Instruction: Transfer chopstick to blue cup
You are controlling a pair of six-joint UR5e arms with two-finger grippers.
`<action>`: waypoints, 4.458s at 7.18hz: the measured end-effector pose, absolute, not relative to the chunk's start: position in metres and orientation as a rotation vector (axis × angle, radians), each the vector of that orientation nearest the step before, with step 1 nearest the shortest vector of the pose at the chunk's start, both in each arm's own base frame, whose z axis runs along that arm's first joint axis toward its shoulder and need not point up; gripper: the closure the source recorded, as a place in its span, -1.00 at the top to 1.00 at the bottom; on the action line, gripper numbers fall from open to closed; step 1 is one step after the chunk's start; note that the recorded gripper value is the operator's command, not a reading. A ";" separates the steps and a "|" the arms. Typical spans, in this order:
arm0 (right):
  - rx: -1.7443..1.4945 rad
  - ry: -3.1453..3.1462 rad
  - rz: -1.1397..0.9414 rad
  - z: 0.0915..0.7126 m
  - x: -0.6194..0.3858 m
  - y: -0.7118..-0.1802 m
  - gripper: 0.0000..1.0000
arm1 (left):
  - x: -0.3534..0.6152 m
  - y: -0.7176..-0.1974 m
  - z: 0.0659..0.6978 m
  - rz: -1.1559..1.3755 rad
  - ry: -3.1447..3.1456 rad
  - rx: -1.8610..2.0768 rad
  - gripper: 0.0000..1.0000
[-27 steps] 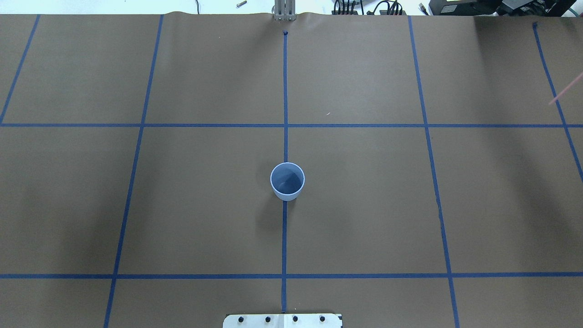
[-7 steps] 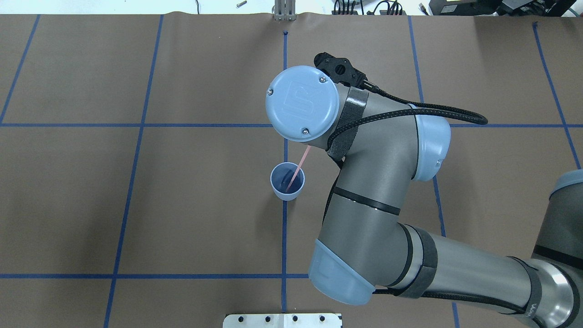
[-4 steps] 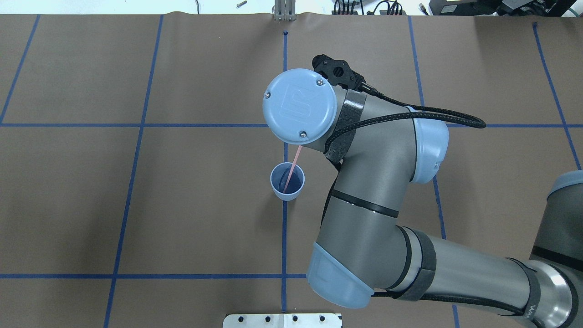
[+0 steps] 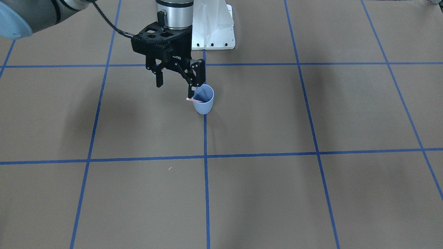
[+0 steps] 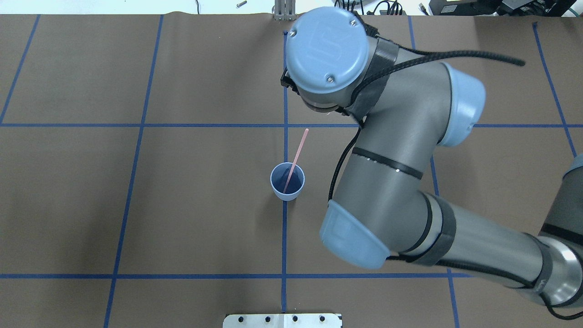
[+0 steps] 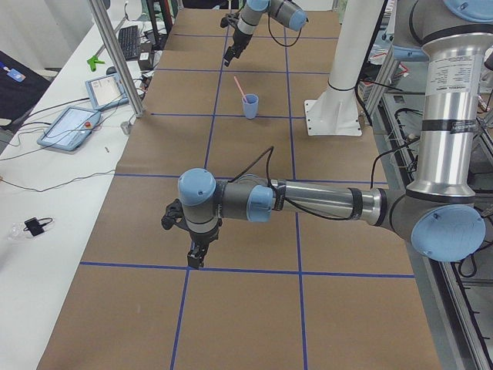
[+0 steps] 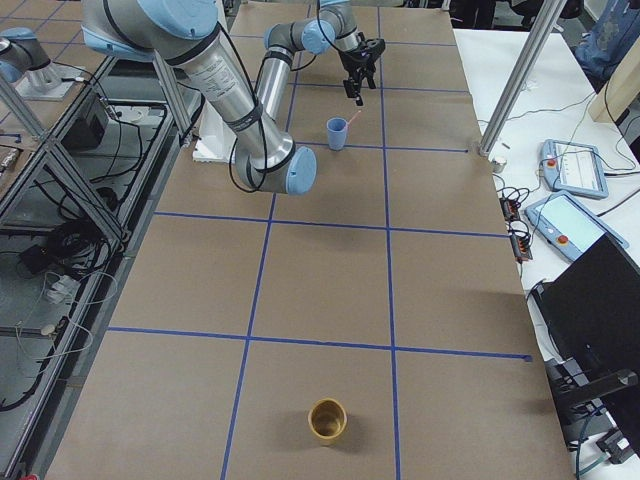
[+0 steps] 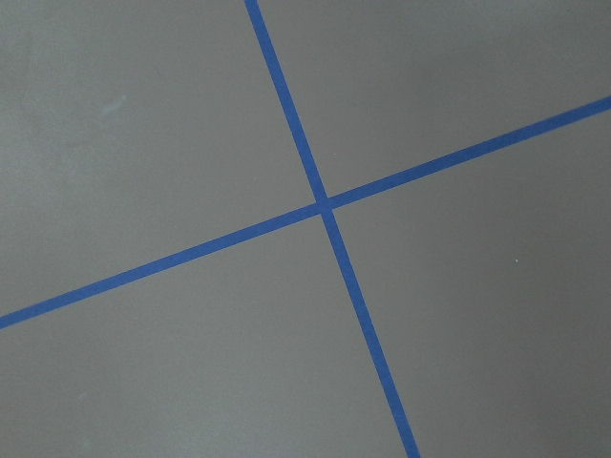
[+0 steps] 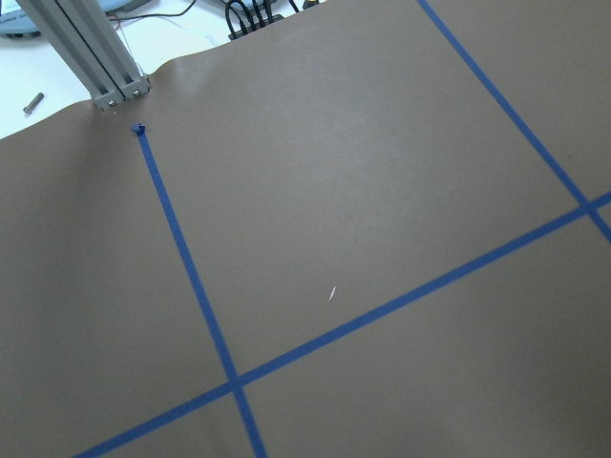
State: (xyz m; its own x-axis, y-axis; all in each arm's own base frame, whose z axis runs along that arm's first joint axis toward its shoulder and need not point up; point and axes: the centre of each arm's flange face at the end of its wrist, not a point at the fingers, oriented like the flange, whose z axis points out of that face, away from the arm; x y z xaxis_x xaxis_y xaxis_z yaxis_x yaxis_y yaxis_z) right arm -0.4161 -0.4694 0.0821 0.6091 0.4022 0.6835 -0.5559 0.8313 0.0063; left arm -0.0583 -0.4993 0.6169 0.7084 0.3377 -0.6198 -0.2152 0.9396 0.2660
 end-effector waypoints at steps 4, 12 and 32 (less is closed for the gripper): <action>0.239 -0.673 0.173 0.248 -0.250 -0.580 1.00 | -0.053 -0.476 0.620 0.190 0.842 0.121 0.98; -0.020 -0.647 0.022 0.587 0.053 -0.485 1.00 | -0.054 -0.442 0.622 0.074 0.851 0.065 0.98; -0.007 -0.722 -0.053 0.635 0.066 -0.417 1.00 | -0.058 -0.431 0.623 0.073 0.785 0.066 0.98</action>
